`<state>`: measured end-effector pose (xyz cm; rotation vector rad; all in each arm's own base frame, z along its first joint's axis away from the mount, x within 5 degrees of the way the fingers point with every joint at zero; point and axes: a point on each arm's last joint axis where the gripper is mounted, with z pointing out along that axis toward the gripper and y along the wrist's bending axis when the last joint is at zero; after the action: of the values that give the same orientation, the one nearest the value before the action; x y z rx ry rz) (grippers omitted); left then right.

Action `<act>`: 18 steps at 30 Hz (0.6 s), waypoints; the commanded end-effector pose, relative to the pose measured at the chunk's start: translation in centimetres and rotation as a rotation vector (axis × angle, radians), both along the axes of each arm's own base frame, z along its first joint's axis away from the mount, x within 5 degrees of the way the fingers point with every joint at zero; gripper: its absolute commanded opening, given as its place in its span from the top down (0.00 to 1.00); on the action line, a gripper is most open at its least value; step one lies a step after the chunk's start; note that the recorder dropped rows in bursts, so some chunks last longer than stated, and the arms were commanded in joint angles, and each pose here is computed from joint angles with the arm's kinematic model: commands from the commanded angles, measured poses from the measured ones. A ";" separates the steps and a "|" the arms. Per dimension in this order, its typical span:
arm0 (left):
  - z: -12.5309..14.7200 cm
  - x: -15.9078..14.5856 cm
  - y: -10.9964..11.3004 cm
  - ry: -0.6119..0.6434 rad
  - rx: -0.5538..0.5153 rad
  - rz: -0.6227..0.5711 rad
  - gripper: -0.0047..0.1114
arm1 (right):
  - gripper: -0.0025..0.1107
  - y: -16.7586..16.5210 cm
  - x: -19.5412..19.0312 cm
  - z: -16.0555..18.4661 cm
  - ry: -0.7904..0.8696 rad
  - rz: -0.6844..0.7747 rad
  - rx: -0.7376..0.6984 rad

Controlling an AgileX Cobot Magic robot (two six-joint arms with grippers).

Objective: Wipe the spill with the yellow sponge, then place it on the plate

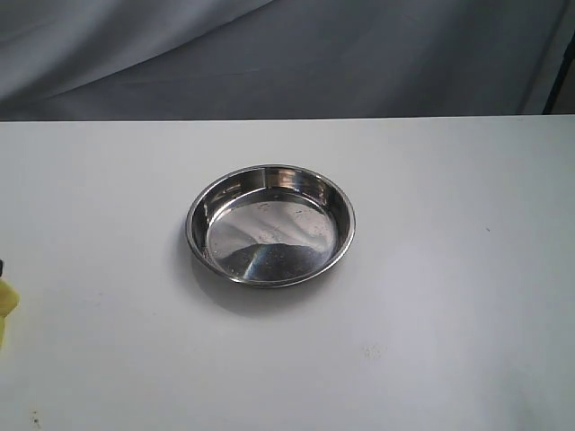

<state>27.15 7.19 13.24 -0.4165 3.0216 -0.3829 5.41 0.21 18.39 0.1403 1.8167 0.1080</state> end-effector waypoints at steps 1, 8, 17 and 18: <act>0.1 1.7 -4.7 -0.069 -0.012 -0.188 0.96 | 0.98 0.0 0.0 0.0 -0.016 -0.006 0.000; 0.4 0.7 -14.9 -0.111 -0.114 -0.700 0.96 | 0.98 0.0 0.0 0.0 -0.016 -0.006 0.000; 0.6 -4.4 -23.4 -0.065 -0.189 -1.252 0.96 | 0.98 0.0 0.0 0.0 -0.016 -0.006 0.000; 0.5 -4.4 -23.4 -0.052 -0.167 -1.255 0.96 | 0.98 0.0 0.0 0.0 -0.016 -0.006 0.000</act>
<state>23.18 -15.80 13.88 1.4134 2.7679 -0.6940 5.41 0.21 18.39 0.1403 1.8167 0.1080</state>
